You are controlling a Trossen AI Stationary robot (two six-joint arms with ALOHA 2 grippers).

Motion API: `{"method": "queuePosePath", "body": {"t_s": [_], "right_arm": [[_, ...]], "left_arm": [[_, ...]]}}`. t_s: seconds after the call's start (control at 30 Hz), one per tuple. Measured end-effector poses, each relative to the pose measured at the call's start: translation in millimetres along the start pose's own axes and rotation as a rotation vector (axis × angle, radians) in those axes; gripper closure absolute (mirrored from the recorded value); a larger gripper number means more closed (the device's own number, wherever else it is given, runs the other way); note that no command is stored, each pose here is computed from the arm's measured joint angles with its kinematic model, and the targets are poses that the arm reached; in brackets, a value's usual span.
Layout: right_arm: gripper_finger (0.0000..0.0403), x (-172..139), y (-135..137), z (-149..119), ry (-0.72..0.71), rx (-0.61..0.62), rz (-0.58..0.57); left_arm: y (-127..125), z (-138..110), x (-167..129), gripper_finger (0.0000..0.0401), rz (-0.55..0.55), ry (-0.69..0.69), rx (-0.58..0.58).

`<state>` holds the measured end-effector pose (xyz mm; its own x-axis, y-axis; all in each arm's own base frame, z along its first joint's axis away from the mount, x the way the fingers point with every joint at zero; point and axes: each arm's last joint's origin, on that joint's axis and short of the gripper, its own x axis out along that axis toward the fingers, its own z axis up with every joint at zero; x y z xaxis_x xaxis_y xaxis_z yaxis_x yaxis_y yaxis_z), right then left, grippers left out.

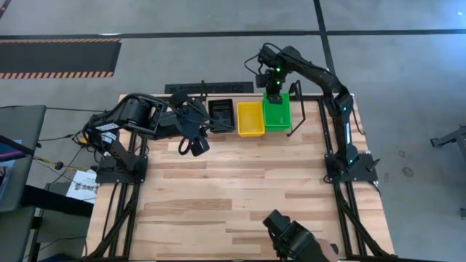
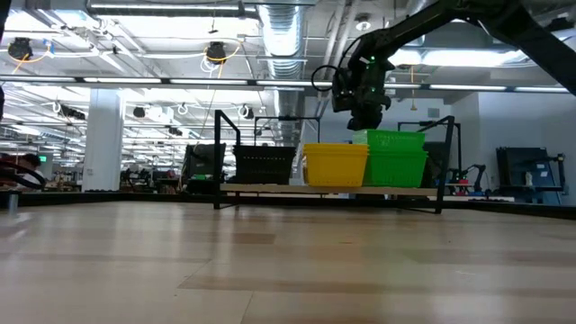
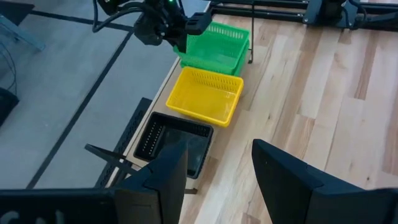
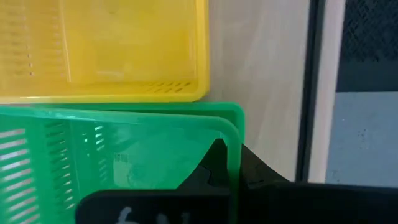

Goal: Stack baskets on shelf by color
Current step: Stack the green bin on top of the green bin on the shelf

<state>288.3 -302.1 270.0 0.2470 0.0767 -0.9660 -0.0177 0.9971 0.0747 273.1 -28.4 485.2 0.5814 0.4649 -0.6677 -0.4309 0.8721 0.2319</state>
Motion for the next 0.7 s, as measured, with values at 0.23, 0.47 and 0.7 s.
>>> {"method": "queuePosePath", "body": {"t_s": [0.23, 0.47, 0.7], "right_arm": [[0.0401, 27.7, 3.7, -11.6, 0.064, 0.027, 0.074], [0.0397, 35.4, 2.6, -10.6, 0.037, 0.013, 0.053], [0.036, 36.7, -3.4, -9.4, 0.01, 0.08, 0.012]], "left_arm": [[0.0, 0.0, 0.0, 0.0232, 0.0, 0.0, 0.001], [0.1, 0.1, 0.0, 0.0232, 0.003, -0.001, 0.001], [0.1, 0.1, -0.1, 0.0232, 0.004, -0.002, -0.002]]}}
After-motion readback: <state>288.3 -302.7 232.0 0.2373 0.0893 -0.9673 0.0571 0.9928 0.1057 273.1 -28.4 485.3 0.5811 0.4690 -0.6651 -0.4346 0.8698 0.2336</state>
